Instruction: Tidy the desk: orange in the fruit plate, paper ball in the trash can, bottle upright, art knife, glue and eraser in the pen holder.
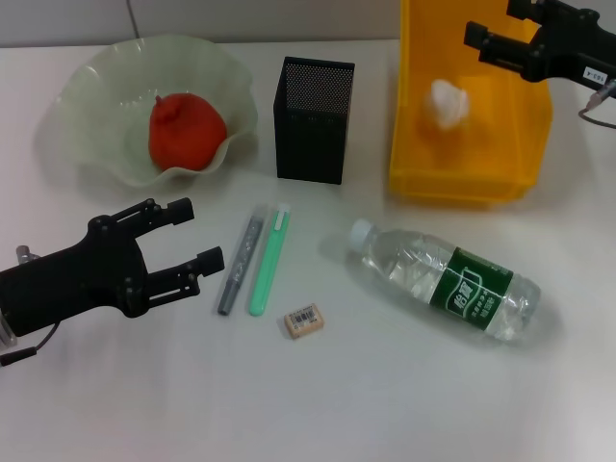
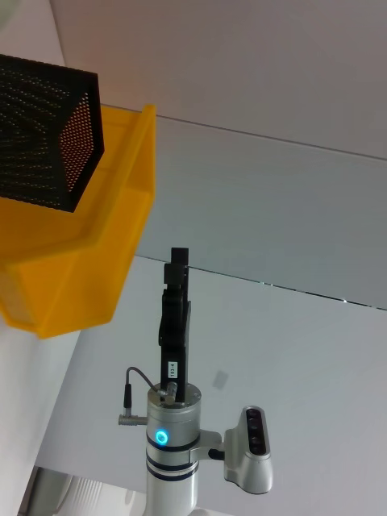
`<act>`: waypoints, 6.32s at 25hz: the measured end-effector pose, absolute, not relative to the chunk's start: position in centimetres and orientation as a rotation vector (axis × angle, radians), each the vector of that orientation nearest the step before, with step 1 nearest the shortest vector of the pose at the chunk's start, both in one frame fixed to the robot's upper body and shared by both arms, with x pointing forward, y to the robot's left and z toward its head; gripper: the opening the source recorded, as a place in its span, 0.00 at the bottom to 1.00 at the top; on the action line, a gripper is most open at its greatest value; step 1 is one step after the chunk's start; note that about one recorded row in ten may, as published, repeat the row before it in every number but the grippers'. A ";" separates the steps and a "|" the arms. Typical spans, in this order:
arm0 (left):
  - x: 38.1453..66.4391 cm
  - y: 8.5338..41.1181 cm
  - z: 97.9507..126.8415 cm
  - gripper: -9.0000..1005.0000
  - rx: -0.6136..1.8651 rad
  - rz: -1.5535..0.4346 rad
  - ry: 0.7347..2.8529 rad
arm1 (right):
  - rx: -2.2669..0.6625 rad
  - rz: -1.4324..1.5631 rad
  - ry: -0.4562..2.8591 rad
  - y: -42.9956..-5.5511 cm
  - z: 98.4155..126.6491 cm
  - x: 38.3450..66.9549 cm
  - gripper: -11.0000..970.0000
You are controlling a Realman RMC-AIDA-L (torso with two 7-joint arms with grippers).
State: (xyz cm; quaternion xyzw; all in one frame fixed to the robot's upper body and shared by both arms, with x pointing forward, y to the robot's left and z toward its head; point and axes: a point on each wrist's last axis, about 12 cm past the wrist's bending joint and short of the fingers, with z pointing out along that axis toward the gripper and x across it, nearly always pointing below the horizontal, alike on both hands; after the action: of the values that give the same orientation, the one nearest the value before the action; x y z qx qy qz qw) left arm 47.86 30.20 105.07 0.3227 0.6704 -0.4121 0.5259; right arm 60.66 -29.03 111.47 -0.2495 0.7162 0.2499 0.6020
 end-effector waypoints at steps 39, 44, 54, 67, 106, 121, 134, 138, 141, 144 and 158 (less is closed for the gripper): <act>48.3 29.9 105.1 0.80 0.789 -0.986 1.610 | -1.085 0.970 1.742 -29.3 112.0 54.9 0.82; 48.1 29.9 105.0 0.80 0.793 -0.978 1.611 | -1.137 0.961 1.927 -28.0 115.3 57.5 0.82; 48.0 29.6 104.9 0.80 0.814 -0.977 1.601 | -1.402 0.712 2.337 -23.4 118.7 61.3 0.82; 48.1 29.4 104.8 0.80 0.805 -0.973 1.600 | -1.658 0.493 2.493 -19.2 118.8 61.3 0.82; 47.7 29.3 104.7 0.80 0.791 -0.998 1.597 | -1.770 0.226 2.500 -15.7 113.8 60.4 0.82; 47.7 29.4 104.7 0.80 0.789 -1.001 1.599 | -1.800 0.180 2.475 -15.4 112.8 60.3 0.82; 47.5 29.3 104.7 0.80 0.782 -1.005 1.601 | -1.802 0.177 2.476 -15.5 112.5 60.2 0.82; 47.5 29.2 104.7 0.80 0.782 -1.006 1.600 | -1.799 0.176 2.472 -15.5 112.6 60.1 0.82; 47.6 29.2 104.7 0.80 0.781 -1.005 1.599 | -1.794 0.177 2.469 -15.6 112.7 60.1 0.82; 47.6 29.2 104.7 0.80 0.779 -1.005 1.598 | -1.789 0.177 2.469 -15.6 112.7 60.2 0.82; 47.6 29.3 104.7 0.80 0.770 -1.013 1.601 | -1.768 0.231 2.440 -15.6 113.9 60.1 0.81</act>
State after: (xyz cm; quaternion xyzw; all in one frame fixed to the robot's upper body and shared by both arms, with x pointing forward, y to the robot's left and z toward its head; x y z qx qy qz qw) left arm 47.58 29.30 104.74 0.3215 0.6680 -0.4226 0.5214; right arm 60.13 -15.62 113.85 -0.5841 0.8059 0.0765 0.0599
